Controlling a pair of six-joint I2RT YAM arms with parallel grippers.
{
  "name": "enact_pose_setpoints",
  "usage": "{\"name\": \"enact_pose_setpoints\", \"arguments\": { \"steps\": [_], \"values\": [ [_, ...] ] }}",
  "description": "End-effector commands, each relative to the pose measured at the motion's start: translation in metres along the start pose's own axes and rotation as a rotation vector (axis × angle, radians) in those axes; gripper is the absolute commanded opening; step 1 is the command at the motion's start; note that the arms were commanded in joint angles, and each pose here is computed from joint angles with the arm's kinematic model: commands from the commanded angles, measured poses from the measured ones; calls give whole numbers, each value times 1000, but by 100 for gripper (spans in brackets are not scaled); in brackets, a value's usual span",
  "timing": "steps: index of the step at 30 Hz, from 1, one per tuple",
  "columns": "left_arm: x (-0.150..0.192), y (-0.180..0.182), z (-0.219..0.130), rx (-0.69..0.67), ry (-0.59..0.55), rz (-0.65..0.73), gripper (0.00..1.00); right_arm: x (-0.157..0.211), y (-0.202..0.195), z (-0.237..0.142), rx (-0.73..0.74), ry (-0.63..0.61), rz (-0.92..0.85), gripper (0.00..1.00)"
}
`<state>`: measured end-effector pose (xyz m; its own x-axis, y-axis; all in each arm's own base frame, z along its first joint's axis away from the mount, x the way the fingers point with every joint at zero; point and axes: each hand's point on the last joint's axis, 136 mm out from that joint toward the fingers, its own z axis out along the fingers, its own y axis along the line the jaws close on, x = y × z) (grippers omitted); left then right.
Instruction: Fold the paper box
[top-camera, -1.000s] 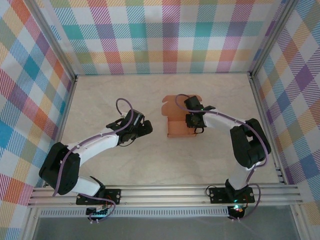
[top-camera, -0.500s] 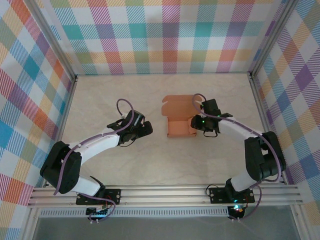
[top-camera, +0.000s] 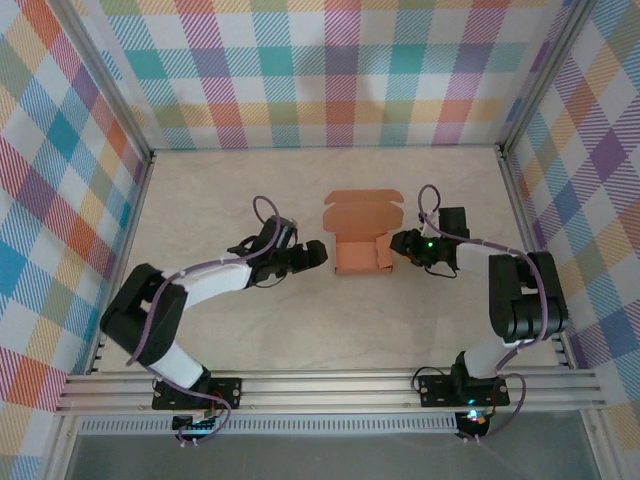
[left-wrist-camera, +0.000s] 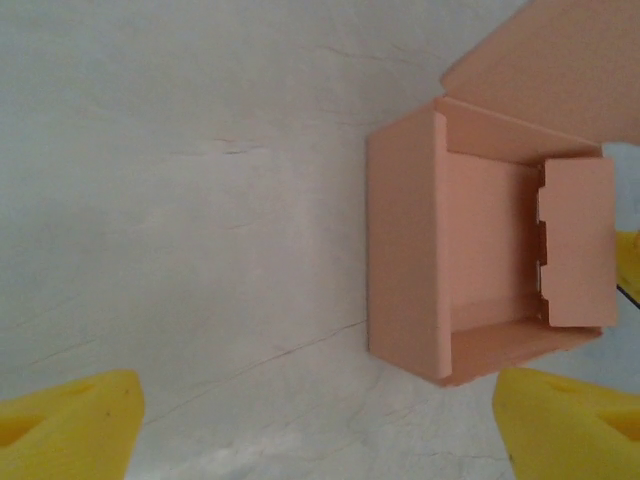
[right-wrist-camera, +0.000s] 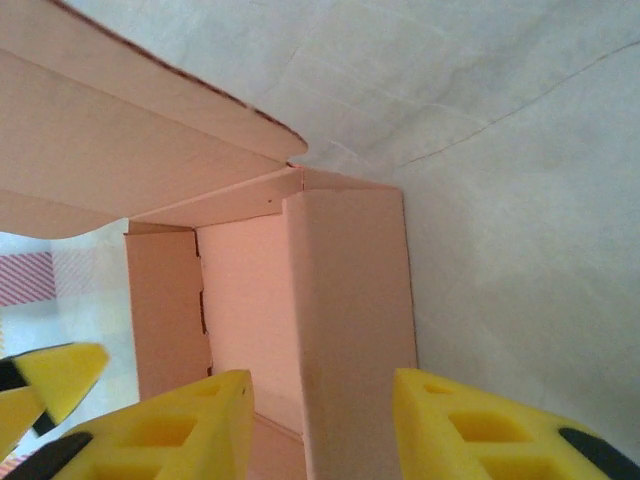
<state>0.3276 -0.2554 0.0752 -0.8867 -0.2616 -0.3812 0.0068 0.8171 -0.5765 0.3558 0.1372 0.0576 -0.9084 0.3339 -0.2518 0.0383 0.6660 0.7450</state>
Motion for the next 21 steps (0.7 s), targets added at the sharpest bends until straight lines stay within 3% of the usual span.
{"name": "enact_pose_setpoints", "arguments": {
  "steps": [1,8,12,21],
  "values": [
    [-6,-23,13,106,27,15,85,0,7,4,-77,22,-2,38],
    [-2,-22,31,110,70,9,80,7,-5,15,-69,63,24,31],
    [2,-22,38,110,88,5,72,9,-11,17,-50,69,33,27],
    [4,-26,52,124,120,-5,72,19,-28,17,122,85,-17,25]
  ]
}}
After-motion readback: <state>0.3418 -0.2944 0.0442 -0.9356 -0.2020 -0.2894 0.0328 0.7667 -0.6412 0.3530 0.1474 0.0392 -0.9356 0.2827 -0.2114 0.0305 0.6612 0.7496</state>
